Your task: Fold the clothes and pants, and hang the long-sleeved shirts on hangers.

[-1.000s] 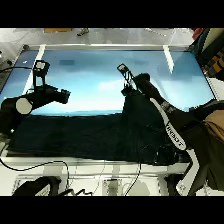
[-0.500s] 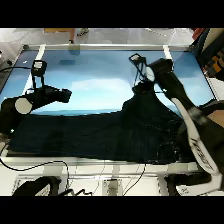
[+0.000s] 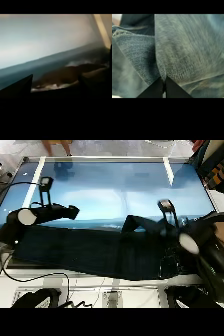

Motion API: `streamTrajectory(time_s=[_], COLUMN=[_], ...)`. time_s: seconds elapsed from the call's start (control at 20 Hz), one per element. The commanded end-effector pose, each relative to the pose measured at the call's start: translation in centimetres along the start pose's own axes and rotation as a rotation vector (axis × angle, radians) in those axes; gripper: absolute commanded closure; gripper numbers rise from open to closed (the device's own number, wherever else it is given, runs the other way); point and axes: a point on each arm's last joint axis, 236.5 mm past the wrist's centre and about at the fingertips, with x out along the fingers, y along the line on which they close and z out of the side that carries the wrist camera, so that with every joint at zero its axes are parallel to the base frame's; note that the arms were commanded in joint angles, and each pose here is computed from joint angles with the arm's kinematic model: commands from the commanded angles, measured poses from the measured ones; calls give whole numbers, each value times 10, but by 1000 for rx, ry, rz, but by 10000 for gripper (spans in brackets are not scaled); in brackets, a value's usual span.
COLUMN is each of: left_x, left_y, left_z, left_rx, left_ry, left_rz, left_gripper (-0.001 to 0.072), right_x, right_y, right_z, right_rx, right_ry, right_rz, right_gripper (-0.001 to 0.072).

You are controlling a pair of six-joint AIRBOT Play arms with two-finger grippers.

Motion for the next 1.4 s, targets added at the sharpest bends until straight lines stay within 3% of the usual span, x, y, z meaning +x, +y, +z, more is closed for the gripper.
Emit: streamTrajectory(time_s=[0.0,0.15,0.35,0.5,0.75,1.0,1.35], left_x=[32,72,114,132,158,168,185], left_y=[-50,-114,-170,-189,-178,-171,-188], left_z=[-36,-62,-68,-79,-85,-115,-123], left_rx=[33,-42,-416,-583,-226,97,218], left_ry=[128,195,219,297,238,365,352], left_rz=[-113,-253,-405,-473,-466,-466,-495], left_gripper=[99,99,96,-3,1,3,4], right_x=[-10,-12,-12,-11,-9,-8,-8], right_y=[15,19,24,21,13,9,9], right_z=[-76,-102,-110,-106,-99,-96,-87], right_rx=[186,148,128,125,115,98,97], right_ry=[62,124,159,143,109,92,57], right_rz=[125,124,131,116,85,70,74], right_gripper=[686,685,685,684,684,684,684])
